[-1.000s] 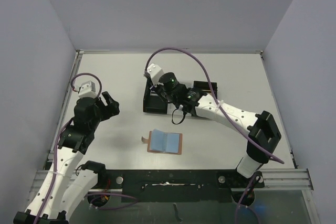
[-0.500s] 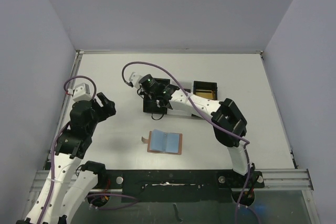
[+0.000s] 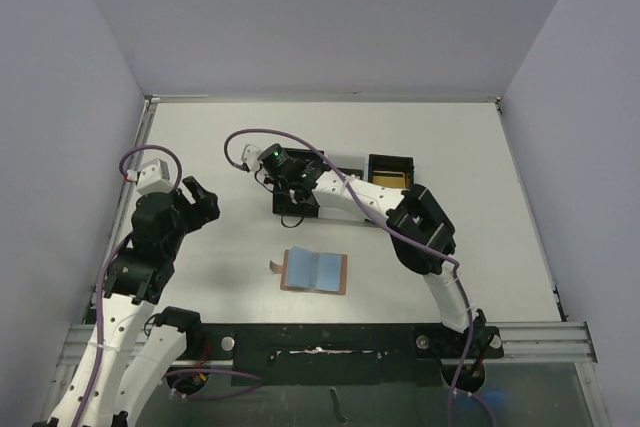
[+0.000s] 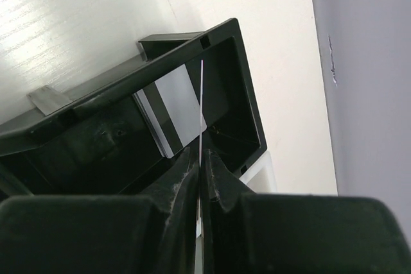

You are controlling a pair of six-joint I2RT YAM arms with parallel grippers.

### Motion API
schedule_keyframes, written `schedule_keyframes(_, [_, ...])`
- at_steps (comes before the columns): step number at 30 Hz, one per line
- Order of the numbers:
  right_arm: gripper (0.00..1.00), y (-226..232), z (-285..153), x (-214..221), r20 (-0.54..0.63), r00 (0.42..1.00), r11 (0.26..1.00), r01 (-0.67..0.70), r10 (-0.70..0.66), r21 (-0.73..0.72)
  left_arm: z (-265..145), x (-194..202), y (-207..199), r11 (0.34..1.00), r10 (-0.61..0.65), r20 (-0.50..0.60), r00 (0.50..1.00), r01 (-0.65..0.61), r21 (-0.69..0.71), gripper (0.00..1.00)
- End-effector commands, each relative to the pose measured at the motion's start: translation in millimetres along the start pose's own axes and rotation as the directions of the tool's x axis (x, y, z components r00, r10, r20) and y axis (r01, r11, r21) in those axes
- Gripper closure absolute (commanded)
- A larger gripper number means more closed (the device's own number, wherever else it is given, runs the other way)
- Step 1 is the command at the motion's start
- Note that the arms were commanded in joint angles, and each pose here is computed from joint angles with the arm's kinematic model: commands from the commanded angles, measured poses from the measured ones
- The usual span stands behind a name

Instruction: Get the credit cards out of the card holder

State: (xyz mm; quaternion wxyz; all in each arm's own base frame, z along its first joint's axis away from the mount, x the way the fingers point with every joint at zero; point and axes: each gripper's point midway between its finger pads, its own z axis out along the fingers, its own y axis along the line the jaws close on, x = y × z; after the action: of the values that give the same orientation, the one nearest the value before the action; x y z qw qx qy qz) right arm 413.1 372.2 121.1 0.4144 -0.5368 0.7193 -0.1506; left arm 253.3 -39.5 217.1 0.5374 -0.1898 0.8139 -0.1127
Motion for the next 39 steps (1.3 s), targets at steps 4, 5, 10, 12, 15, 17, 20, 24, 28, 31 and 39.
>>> schedule_keyframes(4, [1.00, -24, 8, -4, -0.001, 1.000, 0.998, 0.025, -0.025, 0.058, -6, -19, -3, 1.000, -0.022, 0.067, 0.998, 0.021, 0.011, 0.27])
schedule_keyframes(5, [1.00, -23, 11, -2, -0.005, 1.000, 0.998, 0.030, -0.030, 0.056, -6, -19, -3, 1.000, -0.023, 0.070, 0.997, 0.022, 0.010, 0.27])
schedule_keyframes(10, [1.00, -23, 22, 4, -0.024, 0.998, 0.997, 0.057, -0.056, 0.055, -8, -21, -3, 1.000, -0.025, 0.078, 0.997, 0.024, 0.011, 0.27])
schedule_keyframes(12, [0.99, -25, 27, 5, -0.027, 0.997, 0.996, 0.067, -0.066, 0.058, -8, -21, -2, 1.000, -0.025, 0.080, 0.996, 0.025, 0.010, 0.27])
schedule_keyframes(15, [0.97, -28, 33, 8, -0.037, 0.996, 0.994, 0.079, -0.077, 0.070, -8, -21, -2, 1.000, -0.026, 0.082, 0.996, 0.026, 0.009, 0.27])
schedule_keyframes(17, [0.96, -29, 37, 11, -0.047, 0.995, 0.993, 0.089, -0.085, 0.079, -8, -21, -2, 1.000, -0.026, 0.080, 0.996, 0.025, 0.010, 0.27])
schedule_keyframes(20, [0.96, -28, 42, 15, -0.057, 0.994, 0.992, 0.101, -0.097, 0.078, -7, -20, -3, 1.000, -0.024, 0.074, 0.997, 0.024, 0.012, 0.27])
schedule_keyframes(24, [0.96, -21, 49, 22, -0.068, 0.990, 0.991, 0.123, -0.120, 0.051, -7, -20, -3, 1.000, -0.024, 0.075, 0.997, 0.023, 0.015, 0.27])
schedule_keyframes(28, [0.94, -18, 54, 28, -0.094, 0.985, 0.988, 0.148, -0.143, 0.049, -6, -18, -4, 1.000, -0.020, 0.069, 0.997, 0.019, 0.022, 0.27])
schedule_keyframes(31, [0.92, -17, 53, 29, -0.100, 0.985, 0.989, 0.142, -0.138, 0.042, -4, -16, -5, 0.999, -0.016, 0.059, 0.998, 0.015, 0.029, 0.27])
schedule_keyframes(39, [0.82, -12, 51, 34, -0.106, 0.985, 0.990, 0.141, -0.139, 0.016, -1, -13, -8, 0.999, -0.009, 0.041, 0.999, 0.007, 0.039, 0.27])
